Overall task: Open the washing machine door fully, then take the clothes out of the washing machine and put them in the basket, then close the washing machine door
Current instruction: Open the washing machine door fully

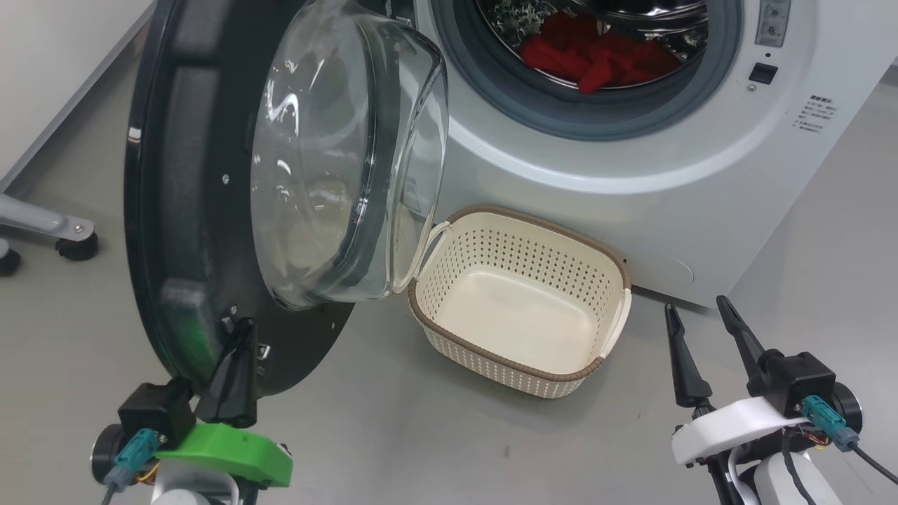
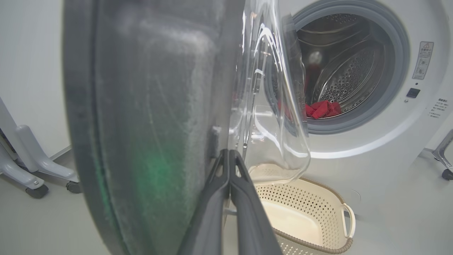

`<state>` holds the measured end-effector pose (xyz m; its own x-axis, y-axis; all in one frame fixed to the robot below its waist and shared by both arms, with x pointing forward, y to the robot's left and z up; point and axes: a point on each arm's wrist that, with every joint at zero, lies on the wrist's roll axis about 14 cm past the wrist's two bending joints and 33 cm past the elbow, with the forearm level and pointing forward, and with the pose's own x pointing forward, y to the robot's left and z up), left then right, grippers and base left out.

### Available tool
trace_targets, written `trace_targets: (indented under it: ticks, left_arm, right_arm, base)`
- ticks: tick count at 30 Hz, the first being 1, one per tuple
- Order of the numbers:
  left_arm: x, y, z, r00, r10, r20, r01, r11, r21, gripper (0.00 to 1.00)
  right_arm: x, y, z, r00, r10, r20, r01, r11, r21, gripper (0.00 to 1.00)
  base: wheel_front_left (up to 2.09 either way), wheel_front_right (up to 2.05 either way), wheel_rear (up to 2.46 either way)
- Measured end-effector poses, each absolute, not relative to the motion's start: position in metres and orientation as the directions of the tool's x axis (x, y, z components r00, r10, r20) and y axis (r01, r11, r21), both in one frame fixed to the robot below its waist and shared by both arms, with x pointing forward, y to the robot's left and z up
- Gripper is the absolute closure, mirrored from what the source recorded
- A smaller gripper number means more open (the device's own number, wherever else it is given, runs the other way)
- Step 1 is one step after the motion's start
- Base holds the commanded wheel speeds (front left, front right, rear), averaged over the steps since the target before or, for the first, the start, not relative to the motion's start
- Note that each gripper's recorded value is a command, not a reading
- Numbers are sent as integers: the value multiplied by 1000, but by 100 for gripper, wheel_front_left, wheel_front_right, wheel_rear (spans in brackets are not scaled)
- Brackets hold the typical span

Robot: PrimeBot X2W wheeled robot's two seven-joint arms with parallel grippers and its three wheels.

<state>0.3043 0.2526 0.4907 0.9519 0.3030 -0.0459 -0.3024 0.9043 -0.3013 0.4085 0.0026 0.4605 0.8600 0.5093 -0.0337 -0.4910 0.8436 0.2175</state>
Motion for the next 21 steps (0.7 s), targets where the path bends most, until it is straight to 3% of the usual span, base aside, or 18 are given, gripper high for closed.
trace_targets:
  ticks: [21]
  left_arm:
    - [306, 311, 472, 885, 454, -100, -462, 835, -299, 100]
  right_arm:
    - [419, -8, 454, 874, 485, -37, -466, 856, 224, 0]
  base:
    - [0, 0, 0]
